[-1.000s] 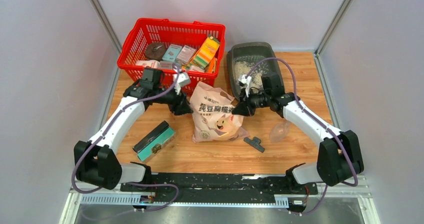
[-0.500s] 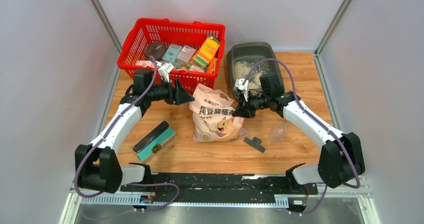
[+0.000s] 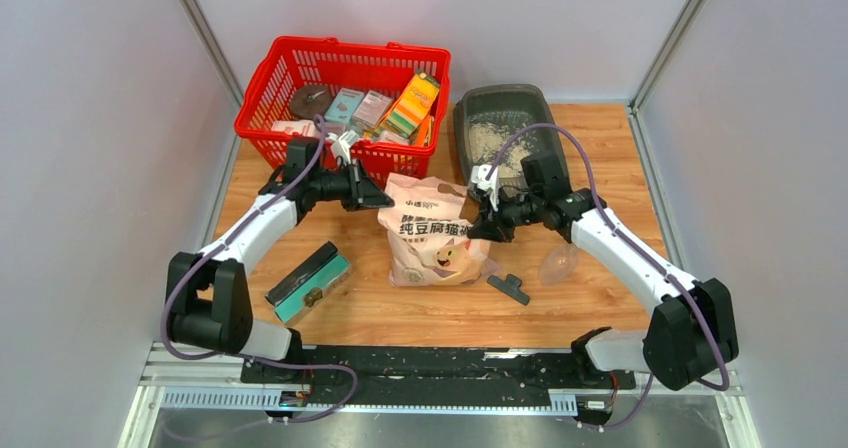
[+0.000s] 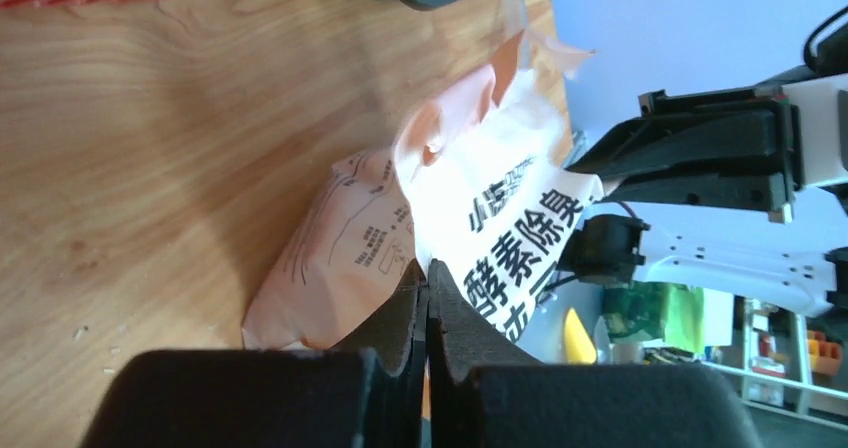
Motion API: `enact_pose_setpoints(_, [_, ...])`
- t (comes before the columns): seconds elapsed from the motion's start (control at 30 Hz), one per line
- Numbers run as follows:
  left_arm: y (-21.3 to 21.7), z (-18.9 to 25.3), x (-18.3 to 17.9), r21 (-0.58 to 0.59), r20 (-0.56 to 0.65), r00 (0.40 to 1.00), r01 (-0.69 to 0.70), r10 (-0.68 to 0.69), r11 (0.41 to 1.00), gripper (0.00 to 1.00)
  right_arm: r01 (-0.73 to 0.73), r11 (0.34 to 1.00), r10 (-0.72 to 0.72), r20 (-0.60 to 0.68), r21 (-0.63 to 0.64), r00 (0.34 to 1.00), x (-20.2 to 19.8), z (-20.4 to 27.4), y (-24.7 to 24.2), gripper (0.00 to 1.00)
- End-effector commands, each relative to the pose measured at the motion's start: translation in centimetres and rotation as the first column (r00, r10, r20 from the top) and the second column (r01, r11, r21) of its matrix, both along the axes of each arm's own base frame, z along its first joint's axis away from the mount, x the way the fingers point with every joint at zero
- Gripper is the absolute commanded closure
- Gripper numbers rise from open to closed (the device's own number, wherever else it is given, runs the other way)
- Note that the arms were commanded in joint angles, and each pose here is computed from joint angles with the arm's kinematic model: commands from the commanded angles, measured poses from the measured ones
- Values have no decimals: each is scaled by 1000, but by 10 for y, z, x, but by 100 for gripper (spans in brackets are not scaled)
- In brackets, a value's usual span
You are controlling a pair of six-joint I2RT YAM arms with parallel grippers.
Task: Fill the litter box with clean litter
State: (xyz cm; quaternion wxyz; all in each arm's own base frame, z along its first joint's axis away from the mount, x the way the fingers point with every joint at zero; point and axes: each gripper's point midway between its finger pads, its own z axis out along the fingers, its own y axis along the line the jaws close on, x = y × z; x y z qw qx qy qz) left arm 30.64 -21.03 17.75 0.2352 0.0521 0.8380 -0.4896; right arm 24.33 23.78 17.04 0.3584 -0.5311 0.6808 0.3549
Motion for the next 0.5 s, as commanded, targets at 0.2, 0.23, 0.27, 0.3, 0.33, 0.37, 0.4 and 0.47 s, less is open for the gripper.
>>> enact_pose_setpoints(0.2, [41,-54,-48,23,-534,812,-264,235,964,100,-24,992,17,54,121,998,1,41,9,100])
enact_pose_setpoints(0.23, [41,-56,-49,30,-539,808,-264,238,964,100,-37,992,30,57,120,998,2,42,11,100])
enact_pose_setpoints(0.27, [41,-57,-50,33,-547,802,-266,240,964,100,-43,992,39,41,121,998,1,41,12,100])
enact_pose_setpoints(0.3, [41,-56,-49,31,-542,805,-268,242,963,100,-47,991,43,36,124,998,2,42,13,100])
enact_pose_setpoints(0.33, [42,-55,-50,28,-540,806,-270,242,962,100,-49,991,46,28,123,999,4,42,14,100])
enact_pose_setpoints(0.37, [43,-54,-50,32,-535,808,-274,248,961,100,-56,991,54,19,123,998,3,42,14,100])
enact_pose_setpoints(0.4, [44,-50,-47,23,-510,824,-275,248,961,100,-59,991,58,14,122,998,3,40,15,100])
enact_pose_setpoints(0.47, [57,-34,-32,52,-388,875,-294,290,954,91,-66,990,64,13,125,998,3,43,16,100])
